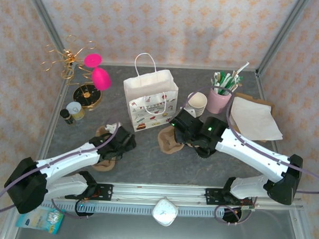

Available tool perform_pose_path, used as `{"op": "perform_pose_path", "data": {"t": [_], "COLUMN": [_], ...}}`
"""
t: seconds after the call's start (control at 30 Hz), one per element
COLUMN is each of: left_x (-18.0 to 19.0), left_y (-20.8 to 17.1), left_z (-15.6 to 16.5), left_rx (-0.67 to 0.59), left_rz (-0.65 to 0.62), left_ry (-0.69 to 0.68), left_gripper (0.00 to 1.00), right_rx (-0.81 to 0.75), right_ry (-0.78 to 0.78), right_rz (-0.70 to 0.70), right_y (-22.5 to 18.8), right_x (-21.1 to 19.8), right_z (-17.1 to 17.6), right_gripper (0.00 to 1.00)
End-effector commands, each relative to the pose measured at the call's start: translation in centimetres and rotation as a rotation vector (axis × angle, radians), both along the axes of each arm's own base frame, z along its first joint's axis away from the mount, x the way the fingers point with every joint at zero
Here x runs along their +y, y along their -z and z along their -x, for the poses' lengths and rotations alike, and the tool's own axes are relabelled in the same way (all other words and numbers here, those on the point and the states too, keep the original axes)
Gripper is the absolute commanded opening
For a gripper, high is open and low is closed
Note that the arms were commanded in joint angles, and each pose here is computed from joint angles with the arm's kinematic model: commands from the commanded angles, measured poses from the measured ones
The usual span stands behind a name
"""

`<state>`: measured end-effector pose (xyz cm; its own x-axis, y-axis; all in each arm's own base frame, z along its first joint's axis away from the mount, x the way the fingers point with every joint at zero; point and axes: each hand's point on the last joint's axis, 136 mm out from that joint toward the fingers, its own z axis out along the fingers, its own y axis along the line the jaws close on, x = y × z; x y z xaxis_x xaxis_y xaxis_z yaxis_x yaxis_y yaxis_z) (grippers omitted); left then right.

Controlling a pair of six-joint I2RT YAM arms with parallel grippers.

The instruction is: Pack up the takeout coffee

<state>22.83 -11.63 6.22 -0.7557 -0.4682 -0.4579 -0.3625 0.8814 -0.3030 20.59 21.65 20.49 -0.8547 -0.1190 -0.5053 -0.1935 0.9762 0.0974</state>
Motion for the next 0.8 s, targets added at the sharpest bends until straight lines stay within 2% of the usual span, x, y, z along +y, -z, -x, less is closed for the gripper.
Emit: {"op": "perform_pose_path", "data": {"t": [0.0,0.1,0.2,0.3,0.47,0.6,0.77], "left_x": [4.5,5.3,4.6,5.5,7.4,5.6,2.0], "left_y": [0.6,-0.4,-3.3,-7.3,-16.6,-22.8,-25.6], "left_z": [0.8,0.3,-0.8,-2.0,-4.6,-6.9,-9.4], "left_rx": [0.018,-0.009,-0.083,-0.143,-0.289,-0.39,-0.414], "left_rz": [-0.125,-0.095,-0.049,-0.071,-0.105,-0.04,0.065], "left_ry": [-0.071,-0.09,-0.07,-0.081,-0.113,-0.049,0.067], "left_gripper": [0.59,0.59,0.6,0.6,0.6,0.6,0.61], "right_rx": [-0.053,-0.069,-0.085,-0.114,-0.159,-0.196,-0.247], "right_ry": [0.052,0.065,0.073,0.08,0.065,0.053,0.023], "right_rz": [0.0,0.005,0.001,-0.008,-0.026,-0.047,-0.075], "right_y": [-2.1,-3.0,-4.1,-5.8,-8.8,-11.4,-14.8], "right_x": [-1.7,-2.2,-2.6,-2.9,-2.8,-2.5,-1.5], "right_z": [-0.3,-0.4,-0.4,-0.6,-0.9,-1.4,-2.2], "right_gripper": [0.37,0.37,0.37,0.37,0.37,0.37,0.37]}}
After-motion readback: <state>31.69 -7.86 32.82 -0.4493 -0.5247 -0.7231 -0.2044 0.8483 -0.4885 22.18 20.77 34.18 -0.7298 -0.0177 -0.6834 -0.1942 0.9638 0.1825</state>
